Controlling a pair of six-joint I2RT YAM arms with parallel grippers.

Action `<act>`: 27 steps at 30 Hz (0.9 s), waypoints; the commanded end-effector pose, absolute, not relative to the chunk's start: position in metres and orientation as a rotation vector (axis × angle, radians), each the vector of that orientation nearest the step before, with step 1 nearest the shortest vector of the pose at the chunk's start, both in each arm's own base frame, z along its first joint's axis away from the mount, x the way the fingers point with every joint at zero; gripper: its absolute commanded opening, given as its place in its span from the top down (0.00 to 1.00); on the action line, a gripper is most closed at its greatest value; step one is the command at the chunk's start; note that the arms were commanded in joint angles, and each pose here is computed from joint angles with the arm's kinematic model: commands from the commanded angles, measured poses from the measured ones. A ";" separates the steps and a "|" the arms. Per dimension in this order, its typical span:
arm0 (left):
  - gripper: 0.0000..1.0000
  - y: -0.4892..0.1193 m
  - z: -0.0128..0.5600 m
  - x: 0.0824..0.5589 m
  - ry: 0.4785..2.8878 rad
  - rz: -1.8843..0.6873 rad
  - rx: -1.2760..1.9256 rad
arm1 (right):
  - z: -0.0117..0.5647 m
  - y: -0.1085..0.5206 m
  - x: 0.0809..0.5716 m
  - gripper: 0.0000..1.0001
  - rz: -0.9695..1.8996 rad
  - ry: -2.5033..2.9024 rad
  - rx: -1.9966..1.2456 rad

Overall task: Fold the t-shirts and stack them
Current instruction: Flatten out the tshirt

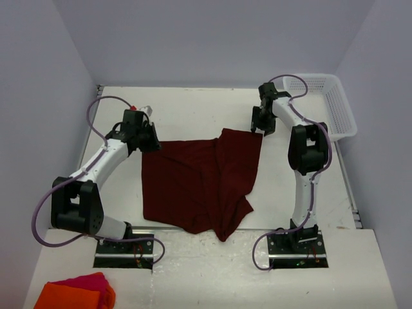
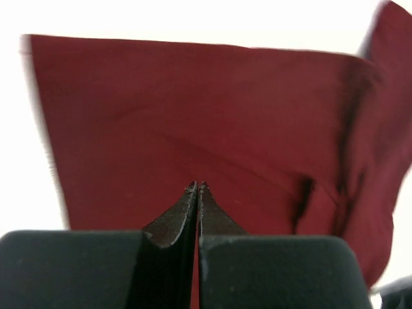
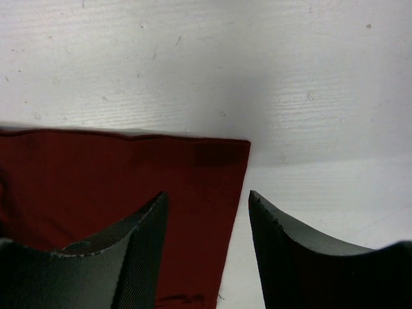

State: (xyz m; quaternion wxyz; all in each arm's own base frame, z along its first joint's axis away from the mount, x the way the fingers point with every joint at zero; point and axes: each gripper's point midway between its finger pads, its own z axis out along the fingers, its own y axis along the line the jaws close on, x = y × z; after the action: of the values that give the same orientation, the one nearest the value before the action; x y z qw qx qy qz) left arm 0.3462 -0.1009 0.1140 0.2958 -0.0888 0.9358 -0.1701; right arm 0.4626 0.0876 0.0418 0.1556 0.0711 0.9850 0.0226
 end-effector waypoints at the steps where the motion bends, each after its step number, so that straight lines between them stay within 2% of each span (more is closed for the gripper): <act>1: 1.00 -0.160 0.142 0.340 2.400 -0.660 0.014 | 0.049 0.091 0.468 0.45 0.097 2.813 0.175; 5: 1.00 -0.229 0.165 0.328 2.319 -0.910 0.186 | 0.051 0.092 0.469 0.47 0.098 2.805 0.208; 9: 1.00 -0.303 0.163 0.304 2.325 -1.093 0.397 | 0.074 0.095 0.470 0.51 0.159 2.675 0.255; 11: 1.00 -0.326 0.161 0.302 2.299 -1.170 0.434 | 0.091 0.093 0.470 0.81 0.165 2.608 0.272; 12: 1.00 -0.334 0.160 0.300 2.294 -1.198 0.443 | 0.097 0.092 0.471 0.89 0.165 2.589 0.270; 13: 1.00 -0.345 0.159 0.295 2.298 -1.237 0.456 | 0.100 0.092 0.472 0.90 0.165 2.582 0.261; 16: 1.00 -0.371 0.148 0.289 2.316 -1.339 0.502 | 0.105 0.085 0.470 0.80 0.110 2.608 0.252; 21: 1.00 -0.410 0.116 0.273 2.356 -1.425 0.603 | 0.107 0.088 0.468 0.73 0.133 2.612 0.246; 24: 1.00 -0.418 0.090 0.262 2.422 -1.458 0.621 | 0.103 0.087 0.468 0.63 0.125 2.628 0.248; 25: 1.00 -0.419 0.082 0.257 2.454 -1.462 0.609 | 0.101 0.087 0.467 0.54 0.119 2.634 0.249; 27: 1.00 -0.413 0.059 0.253 2.527 -1.428 0.574 | 0.098 0.085 0.466 0.43 0.106 2.641 0.250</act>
State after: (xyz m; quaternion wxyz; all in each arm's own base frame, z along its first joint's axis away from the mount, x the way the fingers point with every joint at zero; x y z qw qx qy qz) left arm 0.2557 -0.4058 0.0599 0.1046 0.1955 0.8583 -0.4628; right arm 0.4594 0.0878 0.0780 0.2177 0.0926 0.9707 0.0408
